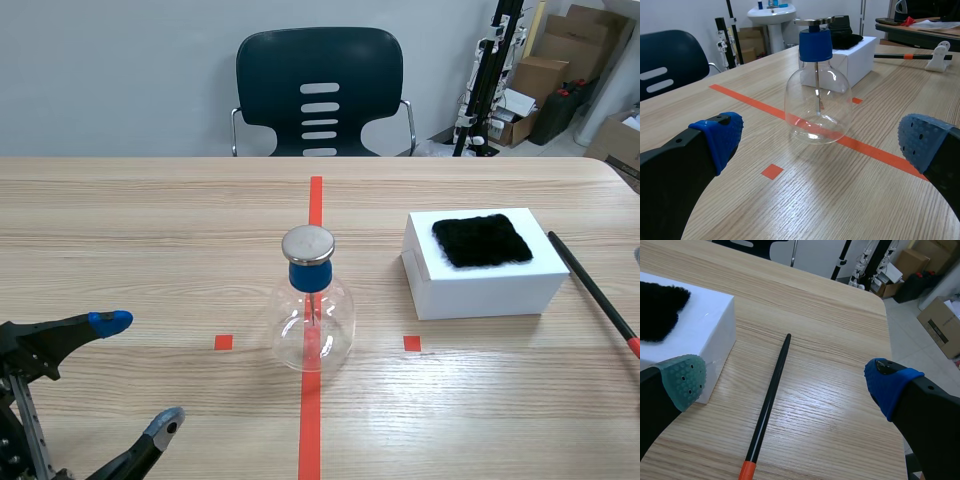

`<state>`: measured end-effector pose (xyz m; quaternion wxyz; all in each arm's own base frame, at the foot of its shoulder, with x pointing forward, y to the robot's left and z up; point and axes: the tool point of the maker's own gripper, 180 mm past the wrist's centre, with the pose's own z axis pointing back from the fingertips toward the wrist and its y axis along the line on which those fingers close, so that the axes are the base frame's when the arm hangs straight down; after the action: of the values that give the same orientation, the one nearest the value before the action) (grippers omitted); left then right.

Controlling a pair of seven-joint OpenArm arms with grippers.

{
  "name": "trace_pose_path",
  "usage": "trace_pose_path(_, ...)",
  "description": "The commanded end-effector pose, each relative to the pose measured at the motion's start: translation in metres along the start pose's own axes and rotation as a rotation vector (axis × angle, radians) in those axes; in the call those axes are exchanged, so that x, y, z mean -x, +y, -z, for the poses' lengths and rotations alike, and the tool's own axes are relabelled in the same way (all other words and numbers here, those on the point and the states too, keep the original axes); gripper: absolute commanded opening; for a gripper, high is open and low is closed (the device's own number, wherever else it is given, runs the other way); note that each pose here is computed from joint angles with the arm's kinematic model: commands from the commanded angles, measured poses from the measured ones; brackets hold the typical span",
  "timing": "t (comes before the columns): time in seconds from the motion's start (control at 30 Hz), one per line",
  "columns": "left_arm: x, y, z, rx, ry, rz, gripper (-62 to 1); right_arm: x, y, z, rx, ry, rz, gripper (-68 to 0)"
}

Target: Do the electroscope experiment. return to the home posture

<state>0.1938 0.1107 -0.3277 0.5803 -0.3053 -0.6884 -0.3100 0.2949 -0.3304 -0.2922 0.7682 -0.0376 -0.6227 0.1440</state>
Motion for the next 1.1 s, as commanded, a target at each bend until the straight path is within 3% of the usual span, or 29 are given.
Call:
trace_pose_path(0.0,-0.006,0.0002,0.0014,0.0,-0.027,0.0,1.4,-0.0177,-0.0107,0.0043,0.013,-0.046,-0.02,0.4)
trace_pose_path(0.93,-0.006,0.0003,0.0014,0.0,-0.027,0.0,1.4,-0.0178,-0.0108,0.0042,0.013,-0.047,-0.021,0.4)
trace_pose_path(1.07,-0.0069,0.0004,0.0013,0.001,-0.031,0.0,1.4,-0.0166,-0.01,0.0021,-0.002,-0.034,-0.042,0.4)
